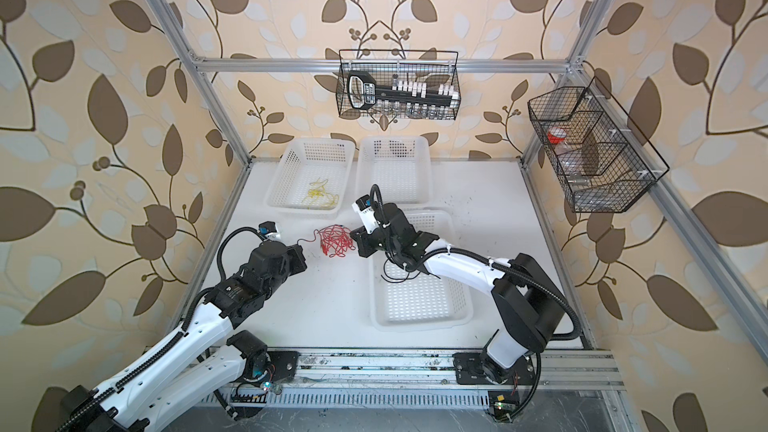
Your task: Untangle the cables
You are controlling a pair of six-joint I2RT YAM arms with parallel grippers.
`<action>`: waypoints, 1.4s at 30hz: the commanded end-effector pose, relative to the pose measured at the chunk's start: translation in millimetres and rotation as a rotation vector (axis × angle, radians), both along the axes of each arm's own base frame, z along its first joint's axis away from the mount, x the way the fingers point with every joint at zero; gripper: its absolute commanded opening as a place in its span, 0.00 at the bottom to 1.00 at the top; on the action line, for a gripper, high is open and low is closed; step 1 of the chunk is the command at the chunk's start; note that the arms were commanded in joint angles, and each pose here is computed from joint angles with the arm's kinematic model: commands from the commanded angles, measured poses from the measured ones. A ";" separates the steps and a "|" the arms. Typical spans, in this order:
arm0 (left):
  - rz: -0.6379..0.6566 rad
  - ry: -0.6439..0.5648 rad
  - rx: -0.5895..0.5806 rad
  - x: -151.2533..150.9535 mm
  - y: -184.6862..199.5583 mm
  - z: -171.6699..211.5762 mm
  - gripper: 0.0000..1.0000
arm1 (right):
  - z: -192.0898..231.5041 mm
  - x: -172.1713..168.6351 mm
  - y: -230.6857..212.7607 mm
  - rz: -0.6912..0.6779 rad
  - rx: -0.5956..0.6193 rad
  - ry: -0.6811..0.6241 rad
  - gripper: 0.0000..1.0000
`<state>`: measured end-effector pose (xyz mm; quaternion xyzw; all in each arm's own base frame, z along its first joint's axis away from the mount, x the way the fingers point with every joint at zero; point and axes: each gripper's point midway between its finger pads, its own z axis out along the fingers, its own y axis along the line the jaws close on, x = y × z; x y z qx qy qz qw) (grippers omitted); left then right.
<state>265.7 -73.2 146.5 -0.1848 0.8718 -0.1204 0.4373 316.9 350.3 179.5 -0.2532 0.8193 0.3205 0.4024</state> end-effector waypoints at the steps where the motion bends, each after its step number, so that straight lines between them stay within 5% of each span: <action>1: 0.149 0.050 0.092 -3.5 29.1 -6.0 0.00 | 6.8 -2.3 -17.6 -0.020 -0.021 -0.053 0.00; 27: 0.274 0.184 0.212 -10.9 67.5 -36.0 0.00 | 137.2 -18.6 -120.3 -0.162 0.208 -0.299 0.00; 42: 0.210 0.122 0.119 -1.6 50.8 -30.6 0.00 | 158.9 -43.7 -96.0 0.027 0.298 -0.288 0.00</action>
